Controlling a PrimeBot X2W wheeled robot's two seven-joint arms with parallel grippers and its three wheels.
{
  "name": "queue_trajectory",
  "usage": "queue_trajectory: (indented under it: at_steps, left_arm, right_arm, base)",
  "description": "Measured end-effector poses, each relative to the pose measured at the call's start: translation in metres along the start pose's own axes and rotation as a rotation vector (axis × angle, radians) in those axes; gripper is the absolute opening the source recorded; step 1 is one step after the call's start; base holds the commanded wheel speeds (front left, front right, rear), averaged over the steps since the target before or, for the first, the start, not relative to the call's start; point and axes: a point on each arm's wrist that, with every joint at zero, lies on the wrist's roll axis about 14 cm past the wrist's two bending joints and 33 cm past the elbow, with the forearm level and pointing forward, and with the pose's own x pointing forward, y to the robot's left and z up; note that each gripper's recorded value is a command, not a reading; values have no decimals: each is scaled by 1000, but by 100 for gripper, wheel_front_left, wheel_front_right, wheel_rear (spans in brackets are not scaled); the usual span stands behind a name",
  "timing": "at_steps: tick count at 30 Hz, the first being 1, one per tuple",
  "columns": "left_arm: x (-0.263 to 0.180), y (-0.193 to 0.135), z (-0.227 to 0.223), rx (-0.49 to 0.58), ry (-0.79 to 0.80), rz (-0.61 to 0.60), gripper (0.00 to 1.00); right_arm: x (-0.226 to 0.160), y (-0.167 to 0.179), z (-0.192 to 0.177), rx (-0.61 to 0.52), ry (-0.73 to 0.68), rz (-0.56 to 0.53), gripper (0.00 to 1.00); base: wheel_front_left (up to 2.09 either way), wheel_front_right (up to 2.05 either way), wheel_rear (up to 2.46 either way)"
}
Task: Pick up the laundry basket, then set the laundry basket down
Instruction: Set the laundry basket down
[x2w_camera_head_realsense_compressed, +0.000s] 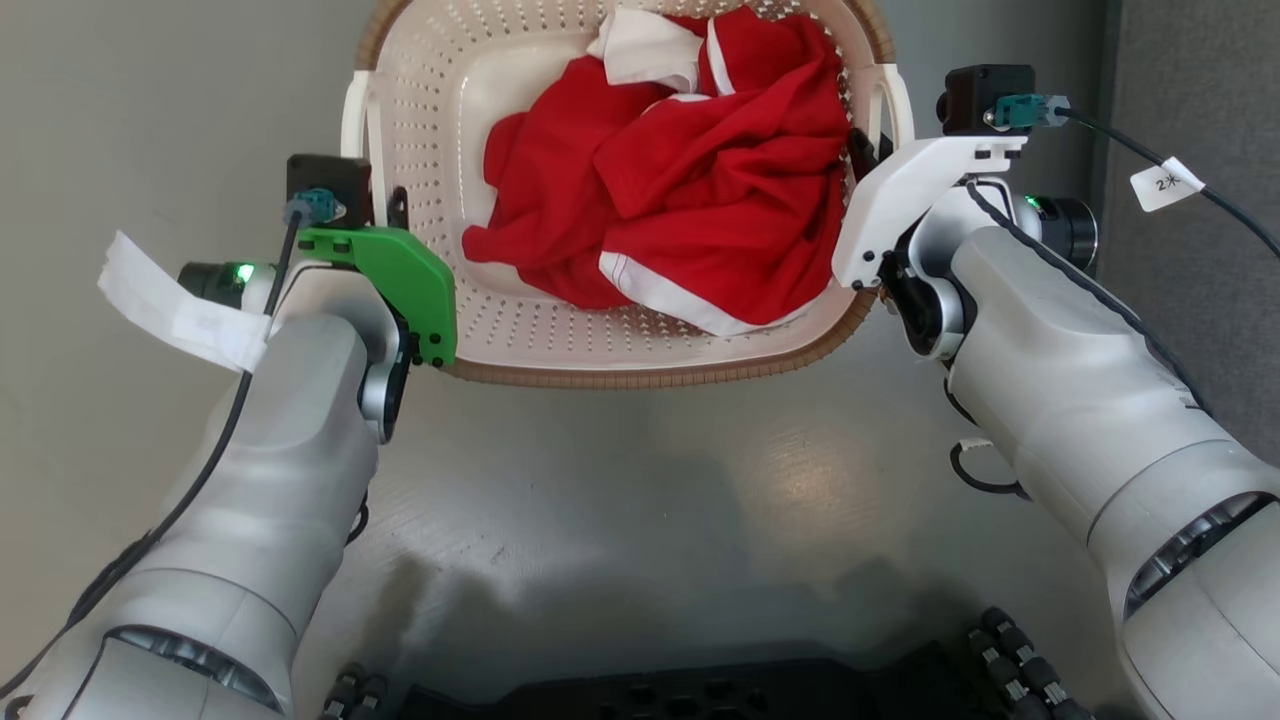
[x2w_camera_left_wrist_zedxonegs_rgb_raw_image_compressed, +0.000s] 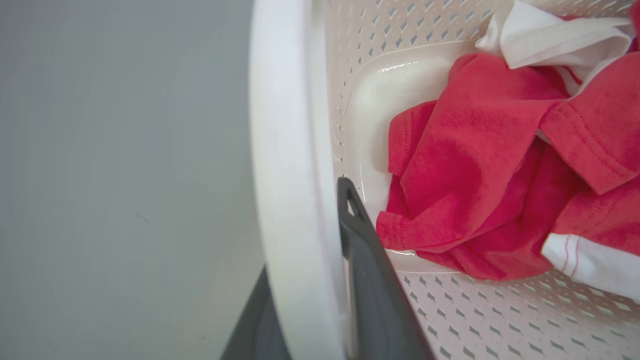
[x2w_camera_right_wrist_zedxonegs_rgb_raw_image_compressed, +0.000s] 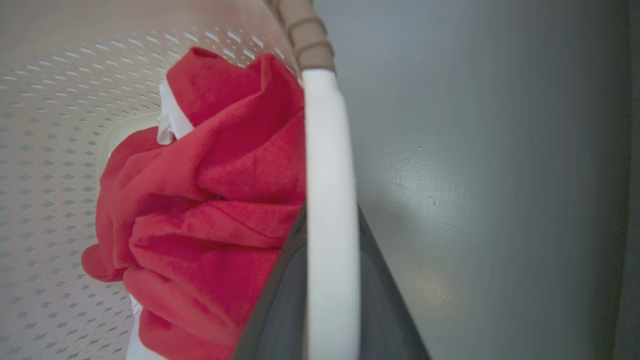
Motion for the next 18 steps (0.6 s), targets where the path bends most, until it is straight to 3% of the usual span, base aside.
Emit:
queue_trajectory:
  at_steps: [18]
  left_arm:
    - [18,7,-20,5,20,6,0]
  right_arm:
    - [22,-3,-21,-5,30,5,0]
  base:
    - [0,0,0]
